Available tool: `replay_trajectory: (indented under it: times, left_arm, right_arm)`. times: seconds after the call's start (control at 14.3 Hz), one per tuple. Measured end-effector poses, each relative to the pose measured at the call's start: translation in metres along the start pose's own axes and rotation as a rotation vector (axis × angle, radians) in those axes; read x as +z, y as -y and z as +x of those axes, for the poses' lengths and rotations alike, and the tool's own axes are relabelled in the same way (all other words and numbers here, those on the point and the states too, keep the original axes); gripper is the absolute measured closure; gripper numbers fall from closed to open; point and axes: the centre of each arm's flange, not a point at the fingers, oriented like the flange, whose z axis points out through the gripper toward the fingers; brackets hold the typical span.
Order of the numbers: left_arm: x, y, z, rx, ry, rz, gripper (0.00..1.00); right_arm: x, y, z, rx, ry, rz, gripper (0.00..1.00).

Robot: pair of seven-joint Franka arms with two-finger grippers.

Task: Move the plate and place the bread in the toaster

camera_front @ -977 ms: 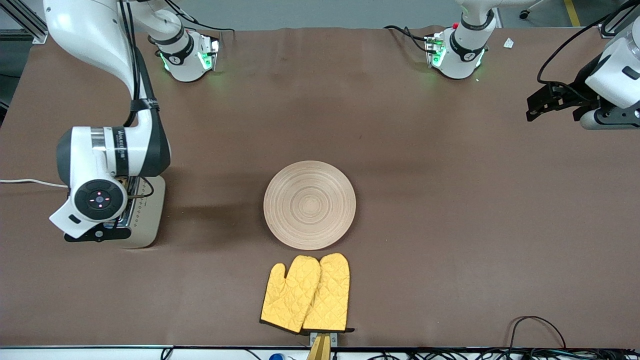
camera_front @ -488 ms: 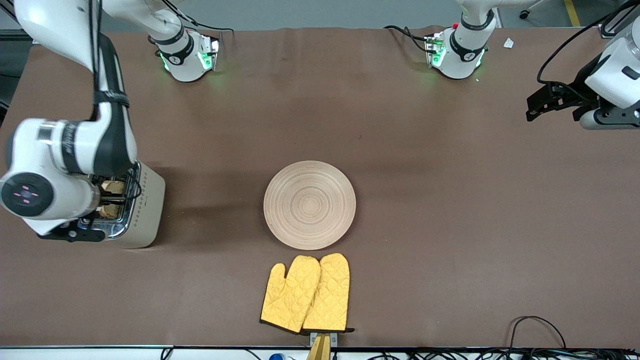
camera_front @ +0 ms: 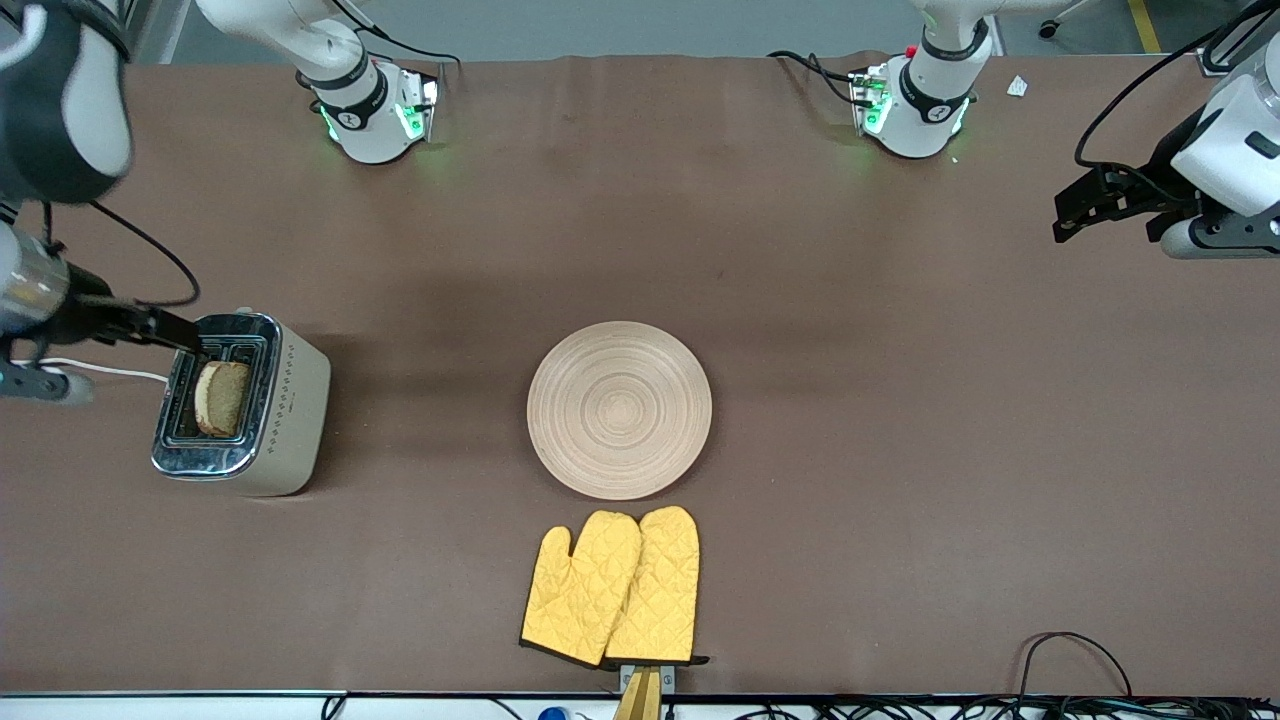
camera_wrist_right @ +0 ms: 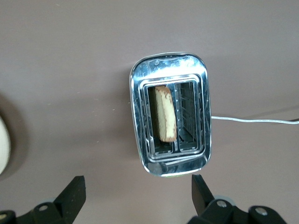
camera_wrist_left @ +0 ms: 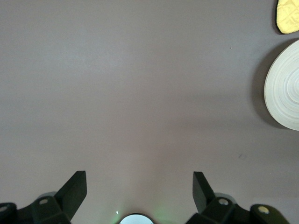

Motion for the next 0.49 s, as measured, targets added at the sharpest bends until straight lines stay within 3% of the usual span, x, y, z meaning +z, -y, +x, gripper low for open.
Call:
replay_trajectory:
  times: [0.49]
  left_arm:
    - [-0.006, 0.0, -0.001, 0.0, -0.008, -0.001, 0.0]
  right_arm:
    - [-0.052, -0.034, -0.052, -0.003, -0.063, 0.076, 0.0]
